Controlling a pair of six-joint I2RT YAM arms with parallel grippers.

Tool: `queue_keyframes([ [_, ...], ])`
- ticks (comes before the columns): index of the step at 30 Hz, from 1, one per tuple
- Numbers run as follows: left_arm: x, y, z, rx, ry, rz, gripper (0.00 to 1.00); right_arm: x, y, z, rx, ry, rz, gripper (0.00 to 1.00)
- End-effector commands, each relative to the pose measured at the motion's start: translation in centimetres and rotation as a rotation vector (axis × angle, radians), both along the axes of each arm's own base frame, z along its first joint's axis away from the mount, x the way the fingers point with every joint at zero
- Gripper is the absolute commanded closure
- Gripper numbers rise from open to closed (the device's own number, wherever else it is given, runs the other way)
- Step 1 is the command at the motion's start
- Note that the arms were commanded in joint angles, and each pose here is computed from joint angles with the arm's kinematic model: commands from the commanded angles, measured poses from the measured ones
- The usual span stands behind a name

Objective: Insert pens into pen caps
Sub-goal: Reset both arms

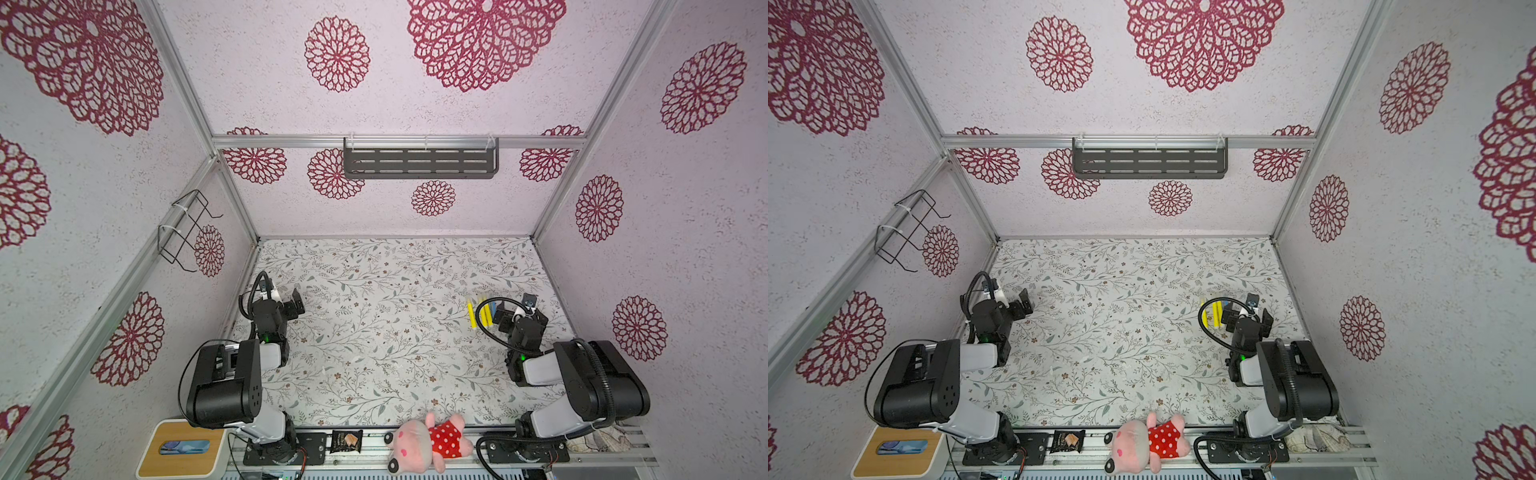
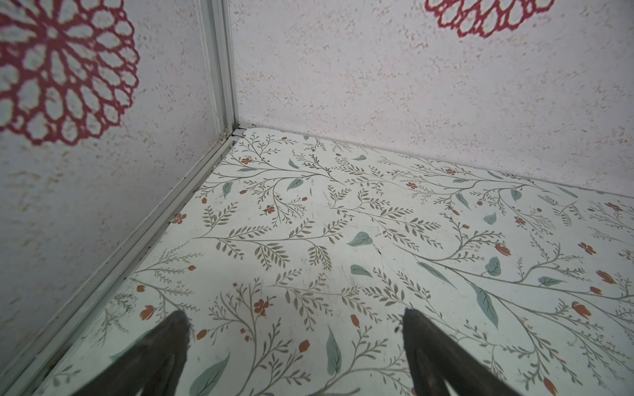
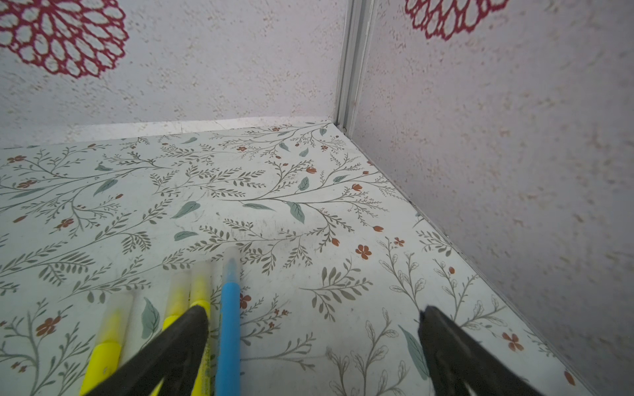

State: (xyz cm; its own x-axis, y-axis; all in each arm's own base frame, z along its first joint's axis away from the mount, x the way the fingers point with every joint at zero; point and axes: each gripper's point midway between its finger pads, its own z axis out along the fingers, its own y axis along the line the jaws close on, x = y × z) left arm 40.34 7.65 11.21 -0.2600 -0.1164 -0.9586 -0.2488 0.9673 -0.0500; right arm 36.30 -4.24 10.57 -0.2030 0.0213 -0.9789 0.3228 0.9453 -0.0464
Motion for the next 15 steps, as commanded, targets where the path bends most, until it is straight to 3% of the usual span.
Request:
queue_keyframes([
  [1,0.39,-0.13,0.55,0.015,-0.012,-0.005,0.01,0.49,-0.2,1.22,0.01,-0.048,-0.013,0.01],
  [15,0.41,-0.17,0.41,0.017,-0.005,-0.003,0.01,0.49,-0.18,1.21,0.008,-0.047,-0.011,0.01],
])
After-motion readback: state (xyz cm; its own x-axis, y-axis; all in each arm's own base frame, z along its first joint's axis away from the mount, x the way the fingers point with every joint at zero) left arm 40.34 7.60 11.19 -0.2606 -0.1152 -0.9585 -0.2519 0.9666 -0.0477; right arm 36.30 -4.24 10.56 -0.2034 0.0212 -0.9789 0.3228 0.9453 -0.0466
